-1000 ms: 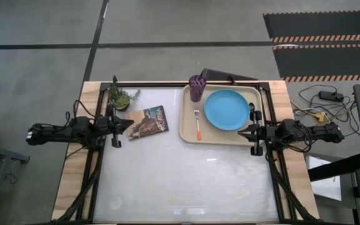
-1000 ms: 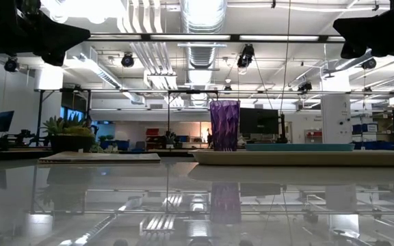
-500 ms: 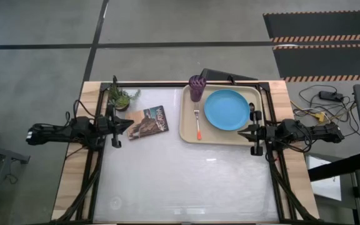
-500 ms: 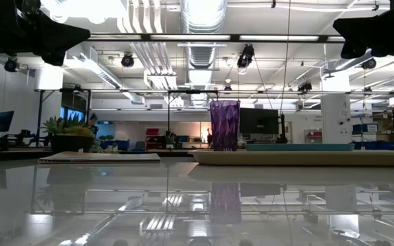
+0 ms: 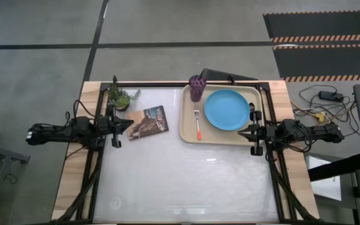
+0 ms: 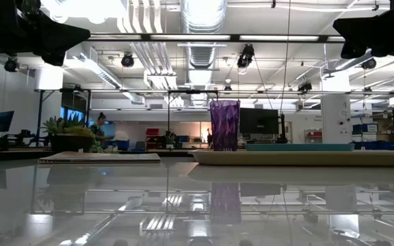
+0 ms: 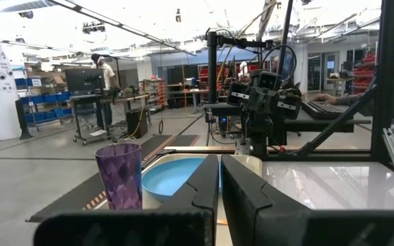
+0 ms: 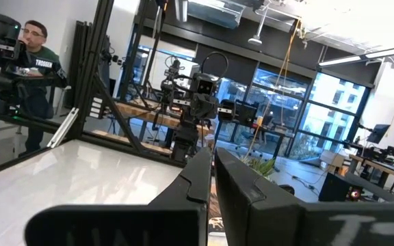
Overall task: Pick and place plate/cup/fork/spoon on tray
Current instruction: Return to Home Position
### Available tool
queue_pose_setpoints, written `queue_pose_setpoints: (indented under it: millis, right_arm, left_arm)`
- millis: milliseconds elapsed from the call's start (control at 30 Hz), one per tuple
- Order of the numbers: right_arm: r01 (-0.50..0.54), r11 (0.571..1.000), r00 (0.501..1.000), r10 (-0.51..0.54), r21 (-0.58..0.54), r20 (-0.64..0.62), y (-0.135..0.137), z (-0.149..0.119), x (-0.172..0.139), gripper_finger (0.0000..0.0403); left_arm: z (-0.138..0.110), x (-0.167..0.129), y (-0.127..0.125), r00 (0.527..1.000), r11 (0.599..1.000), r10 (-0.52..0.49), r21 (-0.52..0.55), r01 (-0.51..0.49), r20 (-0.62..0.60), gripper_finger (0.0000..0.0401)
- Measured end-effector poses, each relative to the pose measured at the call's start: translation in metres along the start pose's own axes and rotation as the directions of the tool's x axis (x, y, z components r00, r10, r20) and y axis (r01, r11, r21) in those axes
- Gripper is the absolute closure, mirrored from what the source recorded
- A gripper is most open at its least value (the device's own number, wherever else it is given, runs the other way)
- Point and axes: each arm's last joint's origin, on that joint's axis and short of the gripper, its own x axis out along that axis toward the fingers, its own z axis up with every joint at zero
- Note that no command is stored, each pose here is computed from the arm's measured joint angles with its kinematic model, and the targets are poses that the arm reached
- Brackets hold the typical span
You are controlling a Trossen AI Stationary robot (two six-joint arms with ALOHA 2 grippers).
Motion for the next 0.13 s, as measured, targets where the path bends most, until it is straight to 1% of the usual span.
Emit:
queue_pose_setpoints:
  millis: [133]
  right_arm:
    - [0.000,1.000,1.000,0.000,0.000,0.000,0.0000,0.0000,0.0000,0.0394]
  left_arm:
    - [0.0000,0.0000,0.0000,1.000,1.000,0.000,0.000,0.000,0.000,0.0401]
